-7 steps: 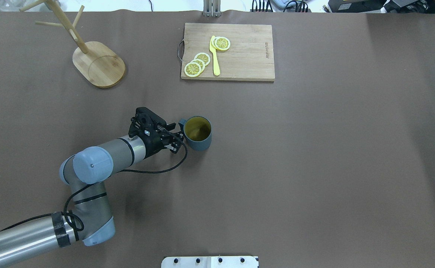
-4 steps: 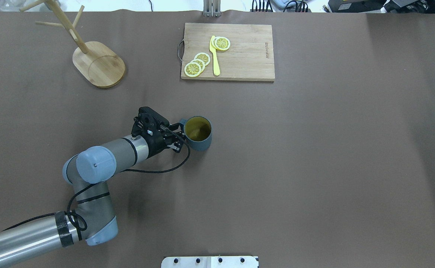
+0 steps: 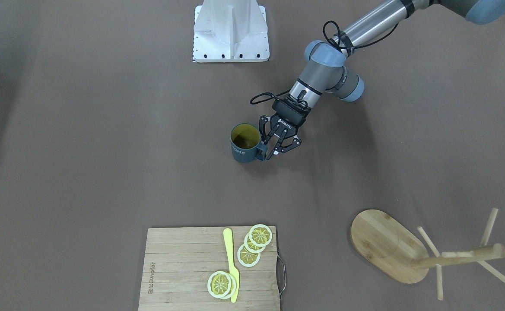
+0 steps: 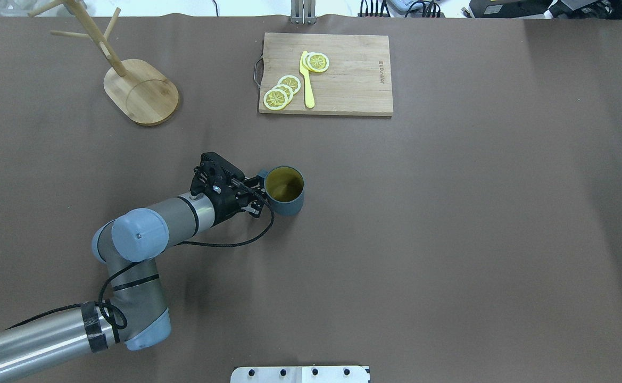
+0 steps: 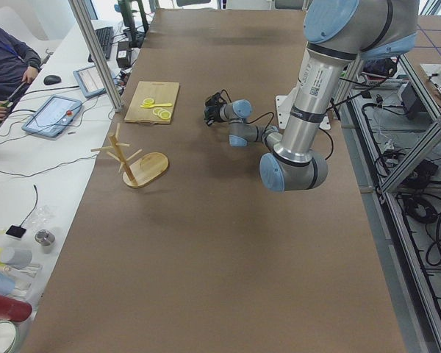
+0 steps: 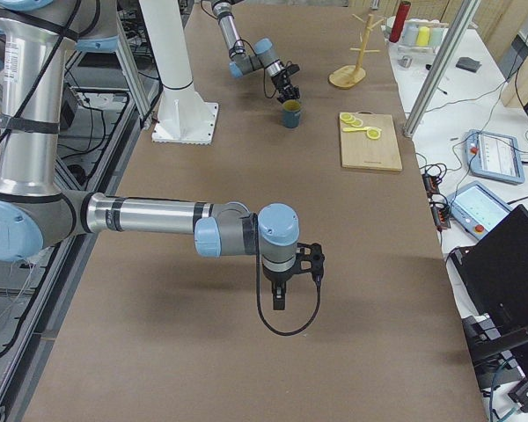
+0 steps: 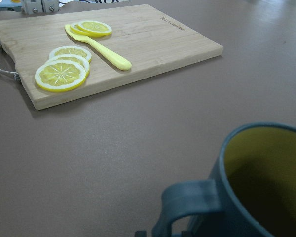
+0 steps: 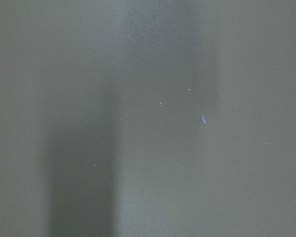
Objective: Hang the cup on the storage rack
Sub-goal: 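Close the left gripper on the blue mug's handle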
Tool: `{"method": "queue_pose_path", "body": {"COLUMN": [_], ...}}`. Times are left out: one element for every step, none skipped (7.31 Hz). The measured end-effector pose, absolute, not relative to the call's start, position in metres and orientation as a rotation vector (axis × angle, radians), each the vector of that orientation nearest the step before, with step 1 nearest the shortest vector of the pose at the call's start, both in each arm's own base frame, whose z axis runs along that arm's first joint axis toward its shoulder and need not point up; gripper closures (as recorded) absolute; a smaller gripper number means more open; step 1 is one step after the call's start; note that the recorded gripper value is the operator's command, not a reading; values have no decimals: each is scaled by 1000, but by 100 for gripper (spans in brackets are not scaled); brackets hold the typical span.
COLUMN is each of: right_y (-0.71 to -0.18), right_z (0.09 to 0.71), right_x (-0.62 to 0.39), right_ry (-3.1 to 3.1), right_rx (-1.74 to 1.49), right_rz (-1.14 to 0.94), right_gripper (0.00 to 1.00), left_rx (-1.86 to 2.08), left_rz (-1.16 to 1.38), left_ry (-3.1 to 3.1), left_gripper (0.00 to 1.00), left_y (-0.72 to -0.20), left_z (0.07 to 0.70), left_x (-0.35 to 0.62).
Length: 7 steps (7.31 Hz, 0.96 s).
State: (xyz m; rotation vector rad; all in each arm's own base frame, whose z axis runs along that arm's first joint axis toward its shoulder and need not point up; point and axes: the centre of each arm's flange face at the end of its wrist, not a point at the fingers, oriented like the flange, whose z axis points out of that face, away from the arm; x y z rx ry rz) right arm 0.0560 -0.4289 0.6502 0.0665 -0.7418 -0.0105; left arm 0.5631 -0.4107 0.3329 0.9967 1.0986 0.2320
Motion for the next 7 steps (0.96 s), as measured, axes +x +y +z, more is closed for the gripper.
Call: {"method": "queue_pose_path", "body": {"right_y": [-430,-432,-433,-434,-434,-435,-435], "right_z": [649,648,647,646,645,645,645], "right_x": [56,56,56,56,56,56,56], "right_ry": [-742,-743,-743,-743,-743,-743,-743], "right_rx": [66,66,67,68,69,70,70], "right_rz": [-3,4,7,8,8,9,9], "right_gripper": [0,0,0,0,0,0,0], "left_rx": [998,999,1000,1001,1001,1002,1002], "left_rz": [232,232,232,231,232,231,231], "left_ry": [1100,1100,1100,1099,1099,1099,1100], "left_gripper": [66,67,68,71,79,90,100], "left_y": [-411,-411,-412,-412,-413,-413,-413], "left_z": [331,330,330,330,330,330,330], "left_x": [564,564,564,564,564,564,564]}}
